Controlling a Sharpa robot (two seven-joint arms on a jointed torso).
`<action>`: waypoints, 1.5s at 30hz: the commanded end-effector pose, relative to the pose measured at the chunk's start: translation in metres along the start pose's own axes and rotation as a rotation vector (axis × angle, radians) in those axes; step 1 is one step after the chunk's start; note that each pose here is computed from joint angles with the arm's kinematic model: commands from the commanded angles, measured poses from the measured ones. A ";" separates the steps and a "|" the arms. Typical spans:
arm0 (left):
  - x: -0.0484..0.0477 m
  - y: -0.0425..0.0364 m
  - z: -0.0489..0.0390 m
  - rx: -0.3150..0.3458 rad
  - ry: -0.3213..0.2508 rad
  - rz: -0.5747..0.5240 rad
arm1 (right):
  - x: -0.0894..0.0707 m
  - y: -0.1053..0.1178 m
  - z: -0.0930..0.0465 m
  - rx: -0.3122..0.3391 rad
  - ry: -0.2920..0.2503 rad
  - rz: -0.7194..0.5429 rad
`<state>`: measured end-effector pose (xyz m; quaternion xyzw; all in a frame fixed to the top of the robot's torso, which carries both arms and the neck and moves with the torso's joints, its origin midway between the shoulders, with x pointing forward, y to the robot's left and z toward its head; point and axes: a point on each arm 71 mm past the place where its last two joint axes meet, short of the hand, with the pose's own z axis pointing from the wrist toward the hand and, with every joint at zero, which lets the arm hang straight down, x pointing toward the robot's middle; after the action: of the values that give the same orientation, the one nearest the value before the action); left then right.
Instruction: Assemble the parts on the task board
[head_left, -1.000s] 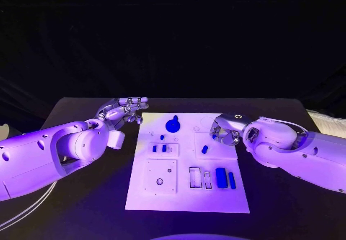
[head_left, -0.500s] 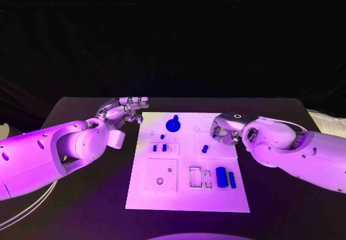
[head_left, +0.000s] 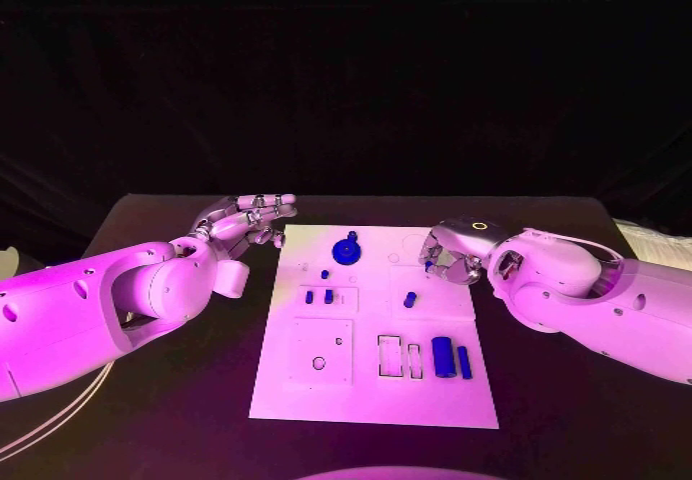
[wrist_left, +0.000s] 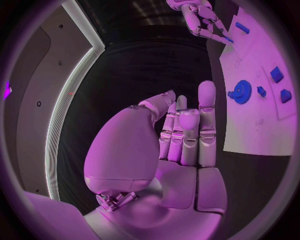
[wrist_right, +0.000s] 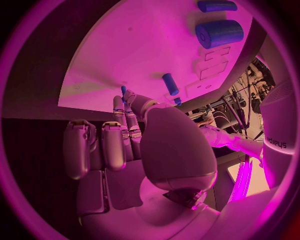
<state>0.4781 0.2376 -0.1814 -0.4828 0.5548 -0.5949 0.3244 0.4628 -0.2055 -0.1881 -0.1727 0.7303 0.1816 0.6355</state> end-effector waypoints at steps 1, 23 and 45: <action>0.0014 -0.0003 -0.0001 0.000 0.018 -0.011 | -0.004 0.000 -0.001 -0.001 -0.019 0.007; 0.0019 0.0003 0.0006 -0.002 0.022 -0.012 | -0.028 0.089 -0.012 -0.261 -0.108 0.093; 0.0131 0.0010 0.0000 -0.004 0.052 -0.022 | 0.034 0.146 0.000 -0.390 0.013 0.167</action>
<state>0.4748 0.2290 -0.1808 -0.4784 0.5594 -0.6008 0.3118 0.3896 -0.0802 -0.2136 -0.2168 0.6994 0.3682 0.5730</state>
